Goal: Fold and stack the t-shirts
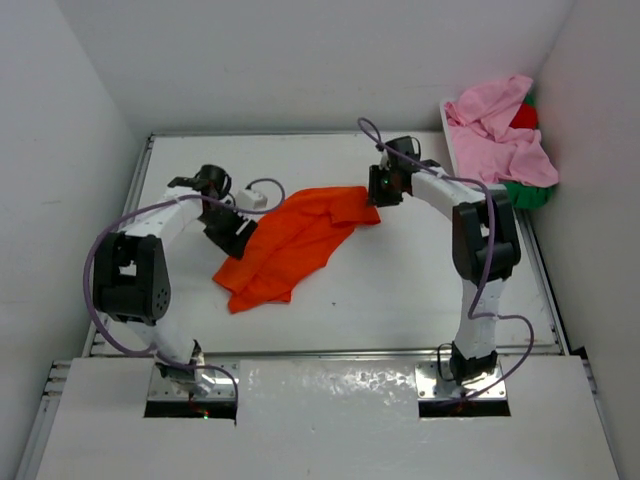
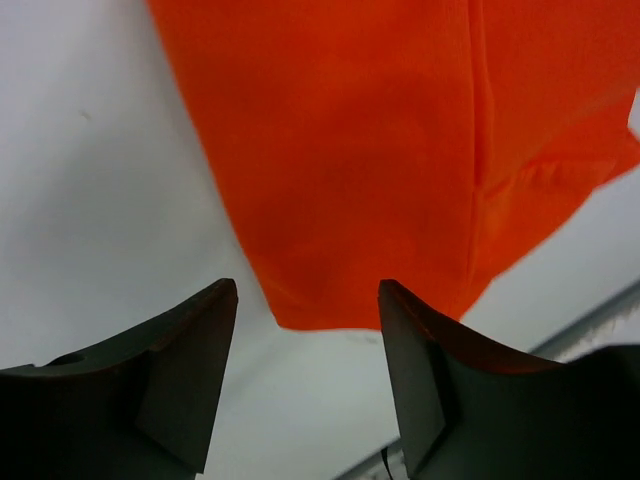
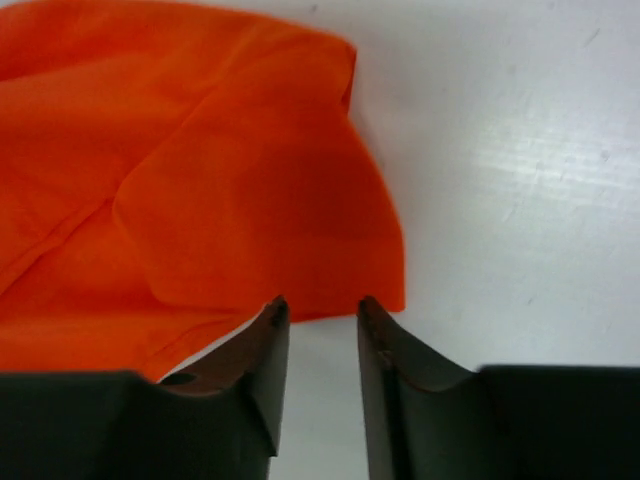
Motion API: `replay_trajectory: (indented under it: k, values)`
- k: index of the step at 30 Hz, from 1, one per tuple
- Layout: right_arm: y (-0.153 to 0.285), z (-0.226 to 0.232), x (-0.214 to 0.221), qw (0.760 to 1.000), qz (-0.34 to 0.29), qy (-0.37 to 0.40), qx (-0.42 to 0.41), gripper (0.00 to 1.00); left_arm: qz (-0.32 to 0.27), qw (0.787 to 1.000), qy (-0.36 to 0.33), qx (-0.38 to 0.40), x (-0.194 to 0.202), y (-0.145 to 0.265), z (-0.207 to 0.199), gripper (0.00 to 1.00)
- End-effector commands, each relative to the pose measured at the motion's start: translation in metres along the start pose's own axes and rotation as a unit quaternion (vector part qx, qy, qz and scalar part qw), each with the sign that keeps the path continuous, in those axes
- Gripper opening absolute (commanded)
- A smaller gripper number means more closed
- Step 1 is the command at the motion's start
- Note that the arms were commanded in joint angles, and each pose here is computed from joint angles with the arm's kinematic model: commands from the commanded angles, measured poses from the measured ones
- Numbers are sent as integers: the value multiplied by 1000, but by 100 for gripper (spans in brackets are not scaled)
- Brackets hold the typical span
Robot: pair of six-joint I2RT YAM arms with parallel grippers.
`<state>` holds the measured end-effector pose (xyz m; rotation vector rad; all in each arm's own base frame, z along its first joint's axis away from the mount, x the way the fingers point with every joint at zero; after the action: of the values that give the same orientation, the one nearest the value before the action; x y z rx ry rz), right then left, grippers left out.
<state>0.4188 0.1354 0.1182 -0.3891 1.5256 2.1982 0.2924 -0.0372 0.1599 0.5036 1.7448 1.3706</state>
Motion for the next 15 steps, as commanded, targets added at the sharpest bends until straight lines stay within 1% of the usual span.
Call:
replay_trajectory:
  k: [1, 2, 3, 5, 7, 10, 13, 15]
  values:
    - [29, 22, -12, 996, -66, 34, -44, 30, -2, 999, -53, -5, 4, 22, -13, 57]
    - [27, 17, -11, 997, -69, 23, -28, 30, -3, 998, -59, 5, 2, 22, -20, 57]
    - [22, 12, -10, 998, -66, 16, -16, 37, -6, 998, -57, 13, 5, 23, -28, 58]
    - [18, 8, -12, 998, -60, 7, 6, 37, -5, 998, -65, 19, 6, 22, -37, 60]
    - [11, 2, -10, 998, -47, 12, 26, 37, 9, 997, -67, 25, 12, 17, -46, 62]
    - [1, -4, -4, 999, -36, 22, 31, 37, 40, 997, -61, 38, 21, 3, -56, 63]
    - [-14, -8, 2, 999, -16, 27, 31, 37, 44, 996, -58, 51, 23, -6, -62, 63]
    - [-20, -9, 2, 999, -13, 28, 31, 37, 50, 996, -54, 45, 24, -9, -61, 64]
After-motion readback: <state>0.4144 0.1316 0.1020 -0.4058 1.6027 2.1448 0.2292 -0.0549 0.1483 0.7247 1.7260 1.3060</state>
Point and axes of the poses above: each gripper's point midway between its finger pads, its own y axis back along the fingers, its own z axis along the line the jaws close on, x = y × z, the point moved 9 cm from there along y, back along the fingers, and after that the axes turned 11 degrees about -y, right-handed, at the moved point
